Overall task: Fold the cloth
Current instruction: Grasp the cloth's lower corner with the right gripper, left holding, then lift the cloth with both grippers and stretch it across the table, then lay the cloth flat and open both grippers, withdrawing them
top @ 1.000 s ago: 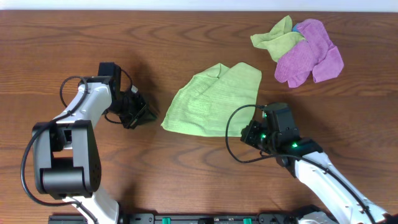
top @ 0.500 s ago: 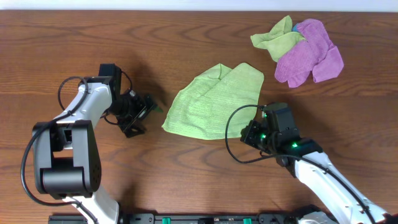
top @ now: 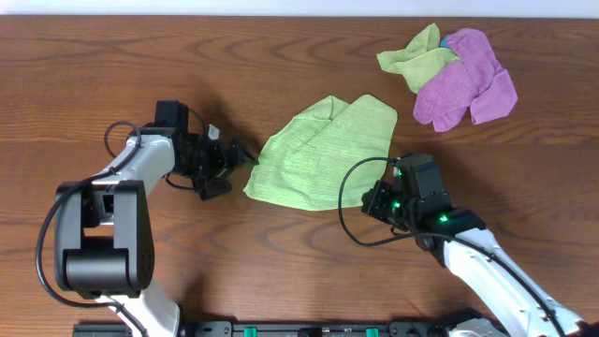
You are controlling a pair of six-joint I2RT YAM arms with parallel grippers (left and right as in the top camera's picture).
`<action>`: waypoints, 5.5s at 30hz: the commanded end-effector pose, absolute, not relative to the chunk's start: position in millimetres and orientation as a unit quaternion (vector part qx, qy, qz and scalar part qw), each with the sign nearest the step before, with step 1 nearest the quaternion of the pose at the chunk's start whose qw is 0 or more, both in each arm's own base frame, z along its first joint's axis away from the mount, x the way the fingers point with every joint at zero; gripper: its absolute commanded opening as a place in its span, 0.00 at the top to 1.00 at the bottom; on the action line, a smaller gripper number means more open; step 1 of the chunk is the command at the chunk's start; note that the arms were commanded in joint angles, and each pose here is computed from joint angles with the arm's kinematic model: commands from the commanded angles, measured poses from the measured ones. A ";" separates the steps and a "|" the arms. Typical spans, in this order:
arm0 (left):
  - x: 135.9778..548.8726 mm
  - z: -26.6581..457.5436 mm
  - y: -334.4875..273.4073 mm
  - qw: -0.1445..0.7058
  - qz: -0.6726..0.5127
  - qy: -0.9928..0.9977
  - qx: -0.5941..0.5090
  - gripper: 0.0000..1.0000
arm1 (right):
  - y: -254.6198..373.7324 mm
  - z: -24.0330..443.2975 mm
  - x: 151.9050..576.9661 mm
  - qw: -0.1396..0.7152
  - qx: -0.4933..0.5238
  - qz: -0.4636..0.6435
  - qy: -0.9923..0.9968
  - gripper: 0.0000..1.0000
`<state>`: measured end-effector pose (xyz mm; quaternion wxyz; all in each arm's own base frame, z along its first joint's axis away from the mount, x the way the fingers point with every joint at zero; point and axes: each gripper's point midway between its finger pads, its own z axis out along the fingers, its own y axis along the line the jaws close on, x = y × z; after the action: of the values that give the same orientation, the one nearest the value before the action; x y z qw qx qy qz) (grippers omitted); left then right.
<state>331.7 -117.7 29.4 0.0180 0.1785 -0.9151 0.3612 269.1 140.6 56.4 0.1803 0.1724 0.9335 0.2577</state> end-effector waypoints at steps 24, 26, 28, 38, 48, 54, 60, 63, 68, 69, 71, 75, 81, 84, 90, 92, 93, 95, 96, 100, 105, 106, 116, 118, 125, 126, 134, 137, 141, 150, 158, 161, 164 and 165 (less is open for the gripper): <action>314.2 24.0 -172.5 0.005 0.420 -0.902 0.096 0.95 | 147.1 65.8 271.9 0.185 0.159 0.277 0.930 0.99; 314.1 24.5 -173.0 0.004 0.422 -0.902 0.093 0.94 | 147.1 65.8 271.8 0.184 0.159 0.277 0.930 0.99; 314.7 27.7 -175.5 0.002 0.432 -0.898 0.087 0.94 | 147.0 65.8 271.9 0.185 0.159 0.277 0.929 0.99; 337.7 48.2 -134.9 -0.038 0.486 -0.865 0.119 0.94 | 155.0 74.2 278.0 0.201 0.133 0.297 0.924 0.99; 300.0 47.5 -90.1 0.000 0.488 -0.861 0.146 0.94 | 199.6 68.0 290.9 0.200 0.101 0.345 0.912 0.98; 286.1 51.0 -88.3 0.020 0.489 -0.860 0.148 0.94 | 235.0 65.0 306.8 0.182 0.073 0.353 0.915 0.99; 271.7 70.5 -88.9 0.021 0.488 -0.862 0.132 0.94 | 221.8 84.9 317.2 0.173 0.054 0.316 0.931 0.99; 268.6 79.5 -89.7 0.018 0.488 -0.863 0.131 0.94 | 213.7 90.6 312.9 0.165 0.051 0.304 0.937 0.99; 272.9 91.6 -89.3 0.002 0.486 -0.863 0.140 0.94 | 201.9 118.4 322.6 0.216 0.052 0.297 0.929 0.98; 279.4 92.6 -88.0 -0.006 0.485 -0.861 0.151 0.94 | 199.9 124.2 329.2 0.229 0.055 0.297 0.925 0.98; 295.7 93.7 -84.7 -0.023 0.484 -0.857 0.176 0.94 | 197.9 135.6 343.3 0.253 0.056 0.300 0.918 0.99; 348.4 106.3 -83.6 -0.095 0.496 -0.839 0.205 0.94 | 187.2 161.0 385.3 0.307 0.059 0.288 0.905 0.98; 438.3 154.0 -89.1 -0.238 0.499 -0.800 0.233 0.94 | 173.6 194.3 457.0 0.360 0.068 0.274 0.889 0.99; 461.4 168.3 -89.4 -0.264 0.489 -0.799 0.230 0.94 | 177.4 205.9 479.9 0.376 0.060 0.274 0.883 0.98; 517.7 202.1 -88.3 -0.311 0.488 -0.786 0.217 0.94 | 182.4 240.4 521.0 0.418 0.044 0.266 0.867 0.98; 533.8 214.1 -87.7 -0.321 0.493 -0.780 0.212 0.94 | 173.7 251.7 527.4 0.435 0.047 0.250 0.864 0.98; 538.7 218.8 -87.8 -0.325 0.496 -0.778 0.208 0.94 | 170.4 256.6 529.7 0.442 0.045 0.245 0.862 0.98; 547.8 231.7 -88.6 -0.336 0.501 -0.773 0.197 0.94 | 161.7 267.2 533.1 0.449 0.048 0.240 0.859 0.99; 550.9 240.4 -89.1 -0.342 0.505 -0.770 0.190 0.94 | 156.5 271.8 534.4 0.452 0.048 0.236 0.859 0.99; 550.6 268.7 -96.4 -0.347 0.525 -0.761 0.157 0.94 | 149.5 284.5 531.4 0.452 0.025 0.217 0.865 0.98; 543.3 278.4 -103.7 -0.332 0.542 -0.760 0.136 0.94 | 148.6 294.6 527.1 0.447 0.017 0.211 0.869 0.98; 541.7 276.5 -104.6 -0.328 0.542 -0.762 0.134 0.94 | 148.4 296.1 526.5 0.449 0.014 0.209 0.869 0.99; 503.6 210.7 -106.1 -0.244 0.476 -0.838 0.111 0.94 | 141.3 258.3 497.8 0.372 -0.022 0.167 0.913 0.98; 494.4 201.0 -105.6 -0.229 0.463 -0.850 0.104 0.94 | 139.7 250.6 490.5 0.355 -0.035 0.158 0.921 0.98; 448.9 166.2 -104.4 -0.146 0.422 -0.891 0.088 0.94 | 132.0 219.8 452.8 0.266 -0.064 0.131 0.953 0.99; 440.3 160.4 -103.2 -0.130 0.412 -0.898 0.086 0.94 | 131.0 215.9 447.2 0.253 -0.068 0.128 0.957 0.98; 399.3 145.4 -103.5 -0.060 0.394 -0.915 0.062 0.94 | 128.8 192.9 416.3 0.182 -0.077 0.127 0.972 0.98; 389.5 140.7 -104.0 -0.043 0.393 -0.916 0.062 0.94 | 132.1 181.4 405.3 0.156 -0.077 0.140 0.975 0.99; 373.8 128.1 -105.1 -0.019 0.394 -0.916 0.070 0.94 | 136.7 177.5 390.8 0.147 -0.082 0.155 0.973 0.98; 333.8 103.2 -107.4 -0.001 0.394 -0.914 0.092 0.94 | 116.2 176.2 330.6 0.167 -0.081 0.135 0.973 0.99; 284.0 77.5 -111.7 0.025 0.393 -0.913 0.108 0.94 | 109.8 106.4 271.4 0.133 -0.025 0.153 0.979 0.98; 269.4 68.1 -116.7 0.045 0.391 -0.913 0.108 0.94 | 108.8 72.2 248.4 0.096 -0.008 0.149 0.984 0.98; 263.9 65.2 -120.1 0.053 0.391 -0.913 0.104 0.94 | 99.1 56.5 239.0 0.084 0.013 0.122 0.989 0.99; 263.5 65.2 -120.8 0.054 0.391 -0.913 0.103 0.94 | 97.2 55.2 238.1 0.083 0.015 0.117 0.989 0.98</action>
<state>265.8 -118.4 63.6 0.0568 0.1112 -0.9117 0.3915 240.1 102.2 57.9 0.0802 -0.0118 0.9879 0.1325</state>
